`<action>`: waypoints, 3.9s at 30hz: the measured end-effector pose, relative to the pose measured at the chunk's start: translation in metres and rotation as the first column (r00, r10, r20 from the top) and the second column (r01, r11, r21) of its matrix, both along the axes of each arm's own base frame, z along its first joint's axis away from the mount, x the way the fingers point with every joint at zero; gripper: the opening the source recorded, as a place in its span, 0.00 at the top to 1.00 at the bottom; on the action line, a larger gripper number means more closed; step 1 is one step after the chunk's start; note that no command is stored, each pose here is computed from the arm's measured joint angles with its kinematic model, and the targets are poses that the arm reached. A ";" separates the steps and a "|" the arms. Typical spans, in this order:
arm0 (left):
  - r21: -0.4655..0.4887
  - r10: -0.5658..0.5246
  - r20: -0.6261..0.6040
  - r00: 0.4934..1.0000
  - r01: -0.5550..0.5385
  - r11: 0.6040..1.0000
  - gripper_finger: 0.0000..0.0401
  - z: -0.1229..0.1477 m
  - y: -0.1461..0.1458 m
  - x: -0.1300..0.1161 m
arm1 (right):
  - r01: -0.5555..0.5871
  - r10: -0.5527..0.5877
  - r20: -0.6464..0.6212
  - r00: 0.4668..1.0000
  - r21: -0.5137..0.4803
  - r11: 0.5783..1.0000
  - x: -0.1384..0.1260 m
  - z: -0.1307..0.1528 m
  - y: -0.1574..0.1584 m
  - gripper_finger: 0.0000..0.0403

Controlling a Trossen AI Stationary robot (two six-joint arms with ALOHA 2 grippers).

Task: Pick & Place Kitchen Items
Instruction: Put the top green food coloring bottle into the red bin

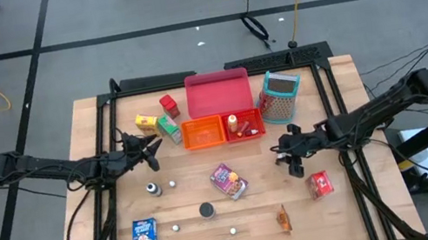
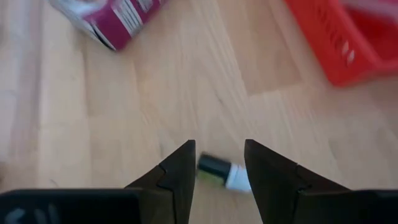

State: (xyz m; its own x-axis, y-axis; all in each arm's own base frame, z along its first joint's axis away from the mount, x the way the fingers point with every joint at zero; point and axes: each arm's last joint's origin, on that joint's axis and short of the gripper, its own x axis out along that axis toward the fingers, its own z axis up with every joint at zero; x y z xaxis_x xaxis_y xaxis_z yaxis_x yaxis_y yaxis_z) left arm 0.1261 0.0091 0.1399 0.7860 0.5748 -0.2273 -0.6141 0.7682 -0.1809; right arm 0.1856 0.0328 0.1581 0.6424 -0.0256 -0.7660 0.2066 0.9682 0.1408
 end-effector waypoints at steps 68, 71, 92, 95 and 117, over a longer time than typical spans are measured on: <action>0.003 -0.001 -0.009 1.000 0.001 1.000 0.65 -0.001 0.000 0.000 | 0.038 -0.034 0.057 0.998 -0.067 0.997 0.019 -0.039 0.000 0.87; 0.002 0.000 -0.008 1.000 0.000 1.000 0.65 0.000 0.000 0.000 | 0.045 -0.038 0.100 0.994 -0.067 0.997 0.018 -0.031 -0.001 0.87; -0.005 0.001 0.005 1.000 -0.001 1.000 0.65 0.000 0.000 0.000 | 0.318 -0.219 0.370 0.903 -0.235 0.918 0.050 0.032 -0.047 0.87; -0.009 0.002 0.008 1.000 -0.002 1.000 0.65 0.000 0.000 0.000 | 0.347 -0.244 0.380 0.892 -0.233 0.908 0.054 0.028 -0.055 0.87; -0.016 0.003 0.014 1.000 -0.002 1.000 0.65 0.000 0.000 0.000 | 0.412 -0.305 0.382 0.872 -0.239 0.879 0.069 0.009 -0.076 0.82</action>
State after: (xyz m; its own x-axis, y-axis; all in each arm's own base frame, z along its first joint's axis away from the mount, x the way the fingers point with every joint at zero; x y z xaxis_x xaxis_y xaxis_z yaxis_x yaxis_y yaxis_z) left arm 0.1262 0.0091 0.1402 0.7878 0.5730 -0.2260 -0.6133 0.7636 -0.2018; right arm 0.2546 -0.0429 0.1668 0.7509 -0.4991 -0.4325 0.5425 0.8396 -0.0271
